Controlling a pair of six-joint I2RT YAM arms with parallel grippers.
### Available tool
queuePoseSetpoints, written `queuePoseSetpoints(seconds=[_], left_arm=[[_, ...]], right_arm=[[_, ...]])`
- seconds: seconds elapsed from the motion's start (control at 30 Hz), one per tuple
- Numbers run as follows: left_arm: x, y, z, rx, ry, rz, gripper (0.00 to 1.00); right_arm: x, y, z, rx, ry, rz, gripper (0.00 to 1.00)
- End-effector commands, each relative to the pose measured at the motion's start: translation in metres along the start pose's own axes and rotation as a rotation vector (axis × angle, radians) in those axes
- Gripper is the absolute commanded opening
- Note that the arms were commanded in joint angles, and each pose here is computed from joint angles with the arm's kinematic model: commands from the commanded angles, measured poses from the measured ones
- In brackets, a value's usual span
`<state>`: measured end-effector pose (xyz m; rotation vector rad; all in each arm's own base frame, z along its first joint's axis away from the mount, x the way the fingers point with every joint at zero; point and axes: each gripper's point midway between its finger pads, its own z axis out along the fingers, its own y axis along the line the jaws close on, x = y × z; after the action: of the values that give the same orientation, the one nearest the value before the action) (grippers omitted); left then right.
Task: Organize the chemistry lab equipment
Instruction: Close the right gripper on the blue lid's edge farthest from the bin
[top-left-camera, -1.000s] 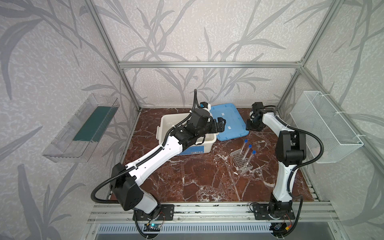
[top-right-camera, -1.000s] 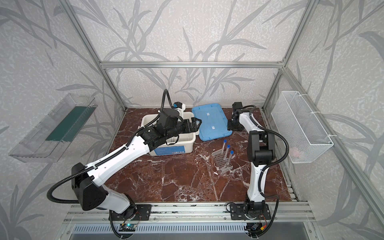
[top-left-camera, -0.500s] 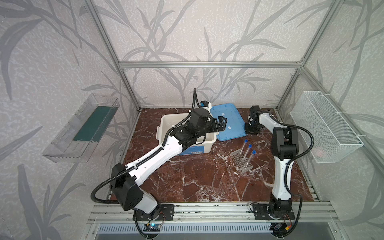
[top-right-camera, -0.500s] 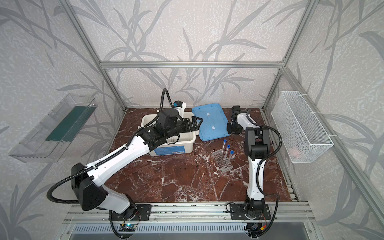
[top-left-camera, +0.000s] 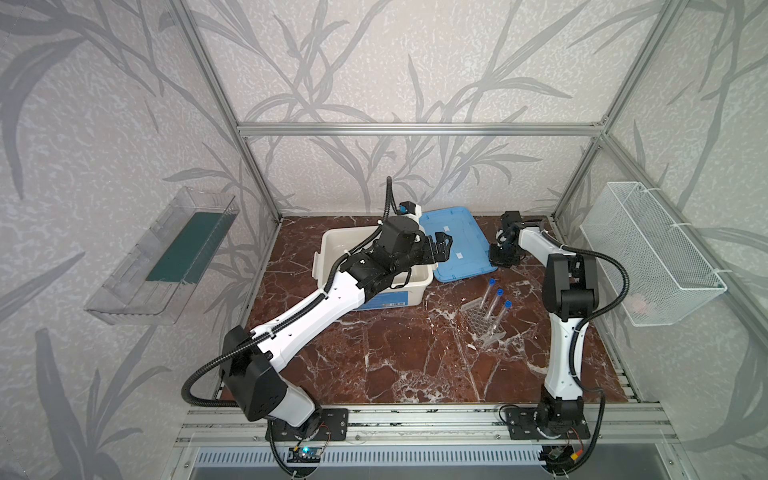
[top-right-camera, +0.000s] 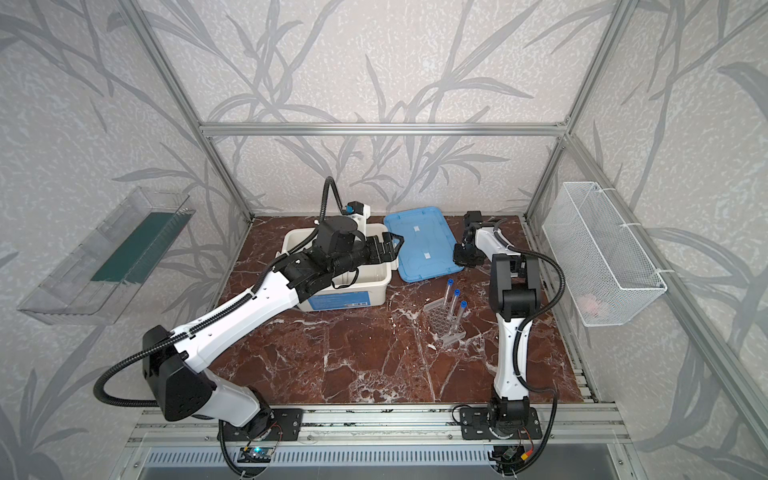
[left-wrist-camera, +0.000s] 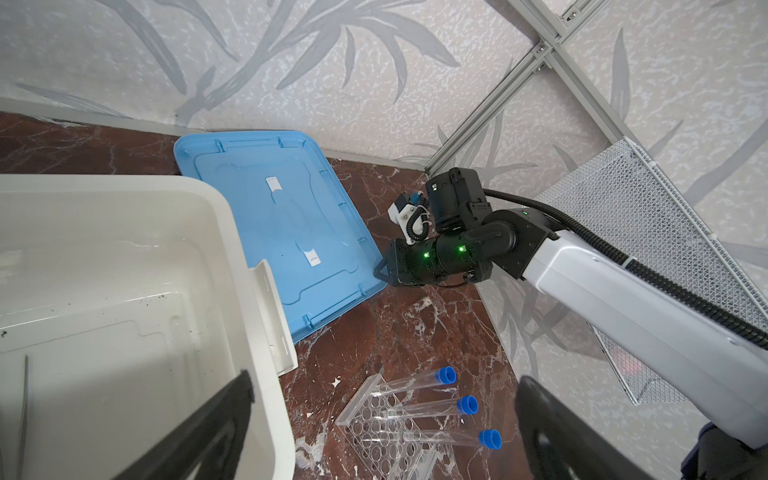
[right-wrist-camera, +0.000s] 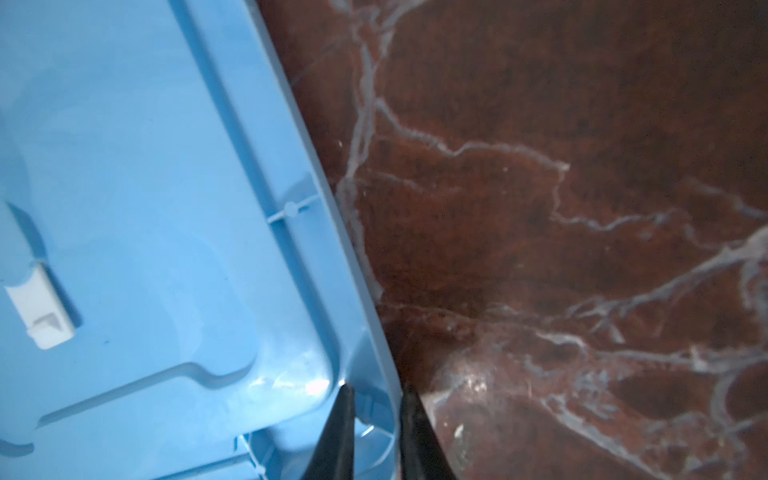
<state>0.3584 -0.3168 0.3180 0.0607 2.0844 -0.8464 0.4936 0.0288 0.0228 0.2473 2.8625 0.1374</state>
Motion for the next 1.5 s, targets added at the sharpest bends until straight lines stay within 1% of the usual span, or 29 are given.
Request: queuePoseSetpoints(seconds=[0.0,0.13,0.27,0.5,0.63,0.7,0.8,0.83,0.87,0.9,0.93,0.97,1.0,1.03,1.1,1.17,1.23,1.27,1.3,1.4,1.47], left_arm=[[-0.01,-0.002,-0.01,0.0,-0.027,-0.002,0.99],[-0.009,-0.001,-0.01,-0.003,-0.022,-0.001,0.99],[-0.008,-0.004,-0.011,0.008,-0.015,-0.007,0.99],[-0.005,-0.004,-0.005,0.014,-0.004,-0.03,0.99],[0.0,-0.009,0.003,0.045,0.015,-0.048,0.99],[0.003,-0.009,0.008,0.046,0.027,-0.053,0.99],[0.006,-0.008,0.011,0.045,0.04,-0.055,0.99],[0.006,-0.008,0.011,0.044,0.041,-0.055,0.99],[0.006,-0.007,0.01,0.041,0.039,-0.054,0.99],[0.007,-0.006,0.01,0.037,0.037,-0.053,0.99],[0.007,-0.004,0.01,0.032,0.033,-0.051,0.99],[0.008,-0.002,0.011,0.026,0.035,-0.048,0.99],[0.008,-0.001,0.012,0.019,0.034,-0.042,0.99],[0.009,0.0,0.014,0.013,0.04,-0.033,0.99],[0.011,0.0,0.018,0.009,0.055,-0.025,0.99],[0.012,-0.002,0.022,0.014,0.065,-0.023,0.99],[0.012,-0.003,0.026,0.025,0.065,-0.025,0.99],[0.013,-0.004,0.028,0.03,0.066,-0.025,0.99],[0.013,-0.005,0.03,0.032,0.069,-0.025,0.99],[0.015,-0.005,0.037,0.036,0.078,-0.024,0.99],[0.017,-0.006,0.041,0.04,0.087,-0.027,0.99]], right_arm=[[0.002,-0.016,-0.018,0.038,-0.028,0.04,0.0],[0.004,-0.015,-0.032,-0.002,-0.065,0.085,0.0],[0.0,-0.01,-0.054,-0.105,-0.121,0.164,0.0],[-0.01,-0.016,-0.115,-0.095,-0.278,0.164,0.0],[-0.013,-0.016,-0.137,-0.118,-0.318,0.162,0.0],[-0.012,-0.014,-0.14,-0.125,-0.328,0.155,0.0],[-0.013,-0.014,-0.123,-0.125,-0.313,0.125,0.0],[-0.013,-0.015,-0.113,-0.119,-0.293,0.109,0.03],[-0.012,-0.015,-0.105,-0.111,-0.262,0.096,0.19],[-0.01,-0.014,-0.095,-0.108,-0.215,0.077,0.44],[-0.008,-0.013,-0.085,-0.108,-0.168,0.066,0.59],[-0.007,-0.011,-0.077,-0.101,-0.138,0.053,0.67],[-0.005,-0.01,-0.067,-0.081,-0.103,0.035,0.79],[-0.006,-0.008,-0.061,-0.066,-0.09,0.0,0.8],[-0.009,-0.009,-0.053,-0.038,-0.085,-0.034,0.78],[-0.012,-0.01,-0.044,-0.044,-0.073,-0.036,0.68],[-0.014,-0.011,-0.037,-0.043,-0.055,-0.043,0.54],[-0.015,-0.009,-0.035,-0.052,-0.05,-0.048,0.49],[-0.016,-0.007,-0.033,-0.062,-0.045,-0.051,0.46],[-0.016,-0.008,-0.026,-0.033,-0.021,-0.056,0.43],[-0.013,-0.012,-0.02,-0.007,0.01,-0.062,0.39]])
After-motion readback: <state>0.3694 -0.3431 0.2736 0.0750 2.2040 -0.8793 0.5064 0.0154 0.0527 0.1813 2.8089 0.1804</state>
